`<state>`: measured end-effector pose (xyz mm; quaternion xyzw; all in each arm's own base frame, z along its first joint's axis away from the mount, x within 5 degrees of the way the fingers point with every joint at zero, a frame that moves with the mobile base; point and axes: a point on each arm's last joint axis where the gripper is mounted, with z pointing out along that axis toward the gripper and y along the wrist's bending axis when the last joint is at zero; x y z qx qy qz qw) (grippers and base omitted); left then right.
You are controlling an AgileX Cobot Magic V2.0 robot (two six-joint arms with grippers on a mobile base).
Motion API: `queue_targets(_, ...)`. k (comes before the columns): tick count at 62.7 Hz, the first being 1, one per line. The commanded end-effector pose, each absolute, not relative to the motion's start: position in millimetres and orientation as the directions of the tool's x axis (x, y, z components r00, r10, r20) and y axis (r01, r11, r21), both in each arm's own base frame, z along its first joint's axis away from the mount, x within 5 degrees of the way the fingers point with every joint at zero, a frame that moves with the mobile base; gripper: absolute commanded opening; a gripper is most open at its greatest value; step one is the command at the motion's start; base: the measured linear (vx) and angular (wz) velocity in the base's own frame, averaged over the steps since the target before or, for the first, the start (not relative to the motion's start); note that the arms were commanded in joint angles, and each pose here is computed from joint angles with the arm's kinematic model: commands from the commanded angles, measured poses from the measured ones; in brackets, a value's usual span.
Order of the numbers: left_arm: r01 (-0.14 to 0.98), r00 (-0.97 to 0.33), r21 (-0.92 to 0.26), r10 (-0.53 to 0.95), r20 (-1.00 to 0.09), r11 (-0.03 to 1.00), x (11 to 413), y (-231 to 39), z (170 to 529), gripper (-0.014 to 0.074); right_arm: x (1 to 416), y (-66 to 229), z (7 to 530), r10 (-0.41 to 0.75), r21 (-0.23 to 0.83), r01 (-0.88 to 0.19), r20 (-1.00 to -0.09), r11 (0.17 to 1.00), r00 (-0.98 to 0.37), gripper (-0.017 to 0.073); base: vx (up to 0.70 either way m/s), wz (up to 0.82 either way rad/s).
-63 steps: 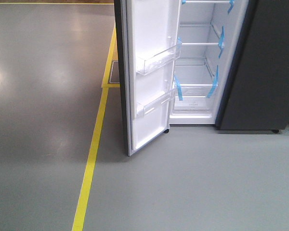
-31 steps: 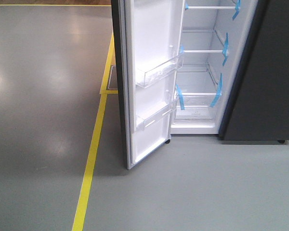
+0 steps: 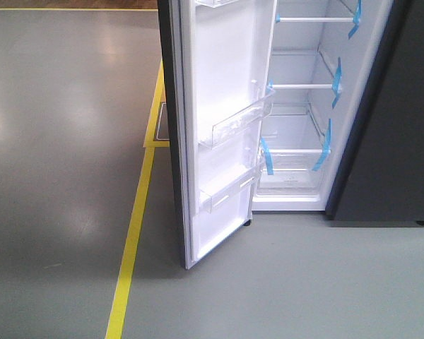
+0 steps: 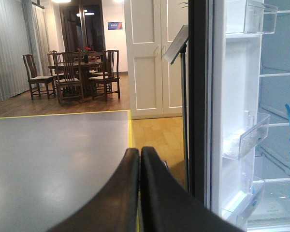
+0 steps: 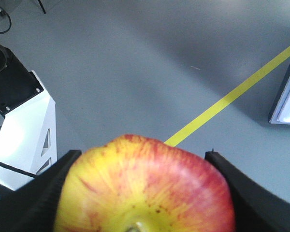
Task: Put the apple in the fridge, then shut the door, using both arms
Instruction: 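Approach the open refrigerator door bins with the base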
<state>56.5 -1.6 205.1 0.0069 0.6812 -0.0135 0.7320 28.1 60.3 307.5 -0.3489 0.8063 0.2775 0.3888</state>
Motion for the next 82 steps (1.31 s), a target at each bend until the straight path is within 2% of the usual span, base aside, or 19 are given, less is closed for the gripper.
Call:
queue_targets(1,0.040,0.136,-0.018,-0.023,-0.990,0.999,55.7,-2.3,203.5,-0.0006,30.0,62.5,320.3,-0.280,0.190,-0.776,-0.859,0.601,-0.427,0.0320,0.19,-0.01)
queue_targets(82,0.040,0.136,-0.018,-0.023,-0.990,0.999,55.7,-2.3,203.5,-0.0006,30.0,62.5,320.3,-0.280,0.190,-0.776,-0.859,0.601,-0.427,0.0320,0.15,-0.02)
